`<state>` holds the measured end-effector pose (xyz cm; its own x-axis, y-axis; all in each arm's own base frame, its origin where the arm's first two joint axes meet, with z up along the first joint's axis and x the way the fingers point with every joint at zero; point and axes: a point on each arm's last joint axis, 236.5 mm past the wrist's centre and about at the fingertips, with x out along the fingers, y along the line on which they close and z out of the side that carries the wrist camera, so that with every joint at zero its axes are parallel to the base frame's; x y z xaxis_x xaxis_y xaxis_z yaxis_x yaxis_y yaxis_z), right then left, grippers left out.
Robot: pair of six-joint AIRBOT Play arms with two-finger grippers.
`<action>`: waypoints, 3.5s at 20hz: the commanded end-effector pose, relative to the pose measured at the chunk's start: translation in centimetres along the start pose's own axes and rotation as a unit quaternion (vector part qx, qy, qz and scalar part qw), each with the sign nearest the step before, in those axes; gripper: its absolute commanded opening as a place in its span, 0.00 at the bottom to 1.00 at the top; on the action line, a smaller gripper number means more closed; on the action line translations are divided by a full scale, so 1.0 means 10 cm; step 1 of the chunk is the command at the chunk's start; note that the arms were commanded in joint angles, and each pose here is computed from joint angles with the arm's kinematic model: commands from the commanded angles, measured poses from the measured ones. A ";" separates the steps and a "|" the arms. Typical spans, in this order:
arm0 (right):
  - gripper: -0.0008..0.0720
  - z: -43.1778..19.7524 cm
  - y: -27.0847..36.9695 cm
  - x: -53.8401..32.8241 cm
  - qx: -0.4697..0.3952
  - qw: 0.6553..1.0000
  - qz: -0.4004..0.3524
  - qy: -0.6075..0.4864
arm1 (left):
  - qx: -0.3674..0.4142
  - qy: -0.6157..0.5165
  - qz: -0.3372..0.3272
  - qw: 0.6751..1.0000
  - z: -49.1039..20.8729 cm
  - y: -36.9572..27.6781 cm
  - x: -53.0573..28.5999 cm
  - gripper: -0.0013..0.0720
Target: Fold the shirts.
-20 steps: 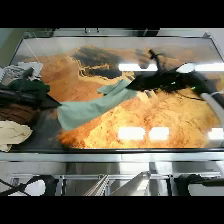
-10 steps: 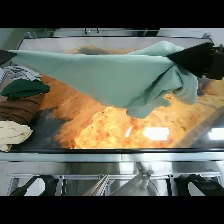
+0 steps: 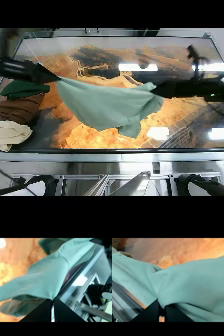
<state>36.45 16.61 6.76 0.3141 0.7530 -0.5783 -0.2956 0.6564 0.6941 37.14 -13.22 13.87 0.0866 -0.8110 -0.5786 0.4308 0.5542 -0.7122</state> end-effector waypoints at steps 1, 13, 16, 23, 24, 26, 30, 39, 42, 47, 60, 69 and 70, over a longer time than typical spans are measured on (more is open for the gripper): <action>0.33 -0.33 -0.52 0.44 0.072 0.996 -0.001 0.050 | -0.054 0.081 0.027 0.995 -0.16 0.68 0.66 0.51; 0.71 0.12 -1.93 -0.86 0.146 0.980 -0.130 -0.048 | -0.222 0.110 0.015 0.969 -0.91 1.07 0.63 0.98; 0.71 -0.11 -2.22 -0.53 0.192 0.975 -0.110 -0.008 | -0.262 0.141 0.024 0.954 -1.35 1.15 0.91 0.96; 0.70 -0.06 -2.26 0.21 0.203 0.977 -0.057 0.033 | -0.280 0.169 0.007 0.945 -1.52 1.19 1.41 0.96; 0.71 -0.03 -2.19 0.31 0.197 0.978 -0.049 0.038 | -0.279 0.167 0.000 0.946 -1.51 1.19 1.49 0.96; 0.70 0.01 -2.03 0.48 0.186 0.981 -0.033 0.046 | -0.288 0.170 -0.013 0.942 -1.53 1.20 1.59 0.96; 0.40 -0.07 -1.84 0.59 0.176 0.981 -0.013 0.074 | -0.303 0.179 -0.024 0.936 -1.62 1.30 1.68 0.28; 0.04 0.39 -1.63 -0.22 0.134 0.991 -0.016 -0.010 | -0.225 0.059 -0.052 0.971 -0.94 0.98 0.98 0.05; 0.04 0.68 -1.43 -0.91 0.095 0.990 -0.049 -0.089 | -0.170 -0.019 -0.042 0.984 -0.48 0.68 0.33 0.05; 0.04 0.97 -0.23 -1.97 -0.026 0.972 -0.058 -0.224 | 0.024 -0.166 -0.049 0.985 0.20 -0.62 -0.85 0.05; 0.04 0.76 1.77 -3.21 -0.276 0.825 -0.195 -0.452 | 0.215 -0.291 0.034 0.932 0.17 -2.41 -1.99 0.06; 0.04 0.47 -1.17 -0.86 0.080 0.980 -0.103 -0.154 | -0.057 0.037 0.094 0.993 0.02 0.73 0.11 0.06; 0.04 0.40 -1.51 -0.67 0.107 0.977 -0.117 -0.140 | -0.076 0.042 0.109 0.990 0.03 1.06 0.31 0.26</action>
<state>40.76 2.13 13.14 0.6976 0.5307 -0.4813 -0.1751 0.7777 0.6037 39.54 -10.51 16.43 0.1871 -0.7730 -0.6062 0.3712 0.6269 -0.6850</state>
